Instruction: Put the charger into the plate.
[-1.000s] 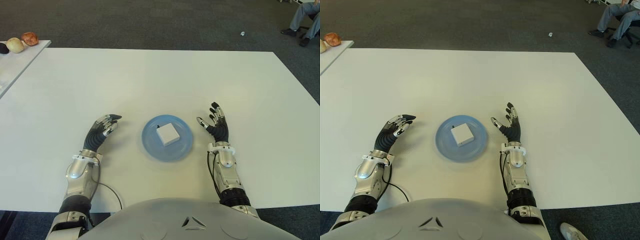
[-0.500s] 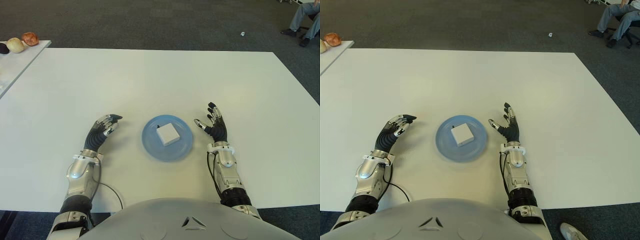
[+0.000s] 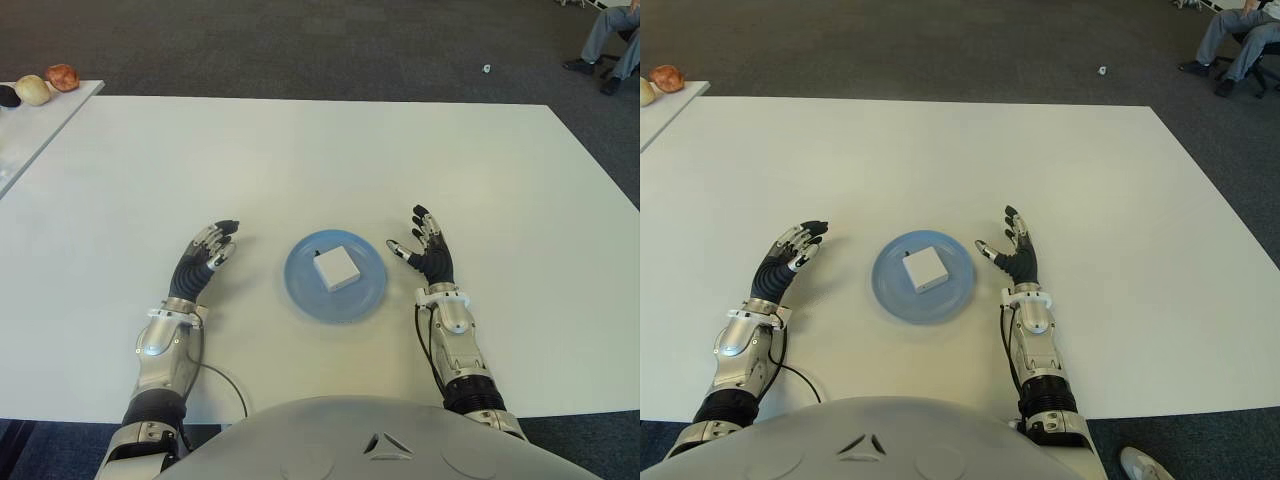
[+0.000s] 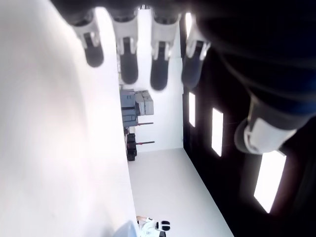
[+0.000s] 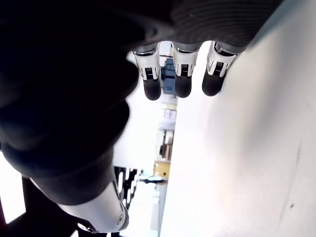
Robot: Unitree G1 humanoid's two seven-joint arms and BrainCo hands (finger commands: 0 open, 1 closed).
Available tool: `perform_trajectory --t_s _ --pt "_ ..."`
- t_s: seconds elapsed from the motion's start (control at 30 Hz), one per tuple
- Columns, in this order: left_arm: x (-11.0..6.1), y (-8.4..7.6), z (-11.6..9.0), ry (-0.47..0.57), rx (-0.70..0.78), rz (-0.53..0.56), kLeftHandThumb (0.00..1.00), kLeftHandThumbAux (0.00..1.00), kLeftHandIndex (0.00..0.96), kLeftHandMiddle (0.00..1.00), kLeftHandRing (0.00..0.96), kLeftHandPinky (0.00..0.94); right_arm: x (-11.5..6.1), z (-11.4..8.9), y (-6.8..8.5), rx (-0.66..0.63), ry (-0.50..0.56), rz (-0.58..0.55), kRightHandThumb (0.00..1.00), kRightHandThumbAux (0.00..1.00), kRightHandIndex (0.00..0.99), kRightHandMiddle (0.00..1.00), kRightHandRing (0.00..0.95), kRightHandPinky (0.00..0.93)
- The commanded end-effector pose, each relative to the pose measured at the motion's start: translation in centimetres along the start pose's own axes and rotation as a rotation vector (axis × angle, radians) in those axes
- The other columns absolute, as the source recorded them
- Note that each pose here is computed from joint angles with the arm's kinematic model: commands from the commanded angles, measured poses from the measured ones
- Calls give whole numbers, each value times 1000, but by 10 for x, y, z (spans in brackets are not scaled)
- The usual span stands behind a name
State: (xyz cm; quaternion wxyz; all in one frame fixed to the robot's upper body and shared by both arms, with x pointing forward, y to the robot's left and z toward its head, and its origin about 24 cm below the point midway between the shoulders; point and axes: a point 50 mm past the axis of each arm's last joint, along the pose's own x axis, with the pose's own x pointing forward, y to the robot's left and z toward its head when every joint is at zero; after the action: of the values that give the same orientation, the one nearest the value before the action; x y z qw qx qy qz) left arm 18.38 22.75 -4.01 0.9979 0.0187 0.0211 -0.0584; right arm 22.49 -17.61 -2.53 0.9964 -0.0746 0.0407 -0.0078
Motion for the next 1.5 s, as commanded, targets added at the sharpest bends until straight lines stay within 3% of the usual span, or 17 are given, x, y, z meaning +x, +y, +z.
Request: perform_trajectory --t_s 0.03,0.37,0.87,1.5 --pt "-24 -27 -33 184 -42 -17 3 558 38 53 39 13 -17 -27 0 11 154 18 0 892 22 14 15 49" --pt "-16 -33 -27 187 18 -52 0 545 0 1 0 0 -19 -29 -1 15 166 26 0 877 21 13 12 50" --pt "22 -59 -11 162 -42 -154 0 545 0 0 0 0 -19 -30 1 24 173 27 0 842 26 21 23 63" --pt "37 -72 -15 237 -72 -248 0 584 0 0 0 0 -19 -30 6 55 170 5 0 809 34 27 29 68"
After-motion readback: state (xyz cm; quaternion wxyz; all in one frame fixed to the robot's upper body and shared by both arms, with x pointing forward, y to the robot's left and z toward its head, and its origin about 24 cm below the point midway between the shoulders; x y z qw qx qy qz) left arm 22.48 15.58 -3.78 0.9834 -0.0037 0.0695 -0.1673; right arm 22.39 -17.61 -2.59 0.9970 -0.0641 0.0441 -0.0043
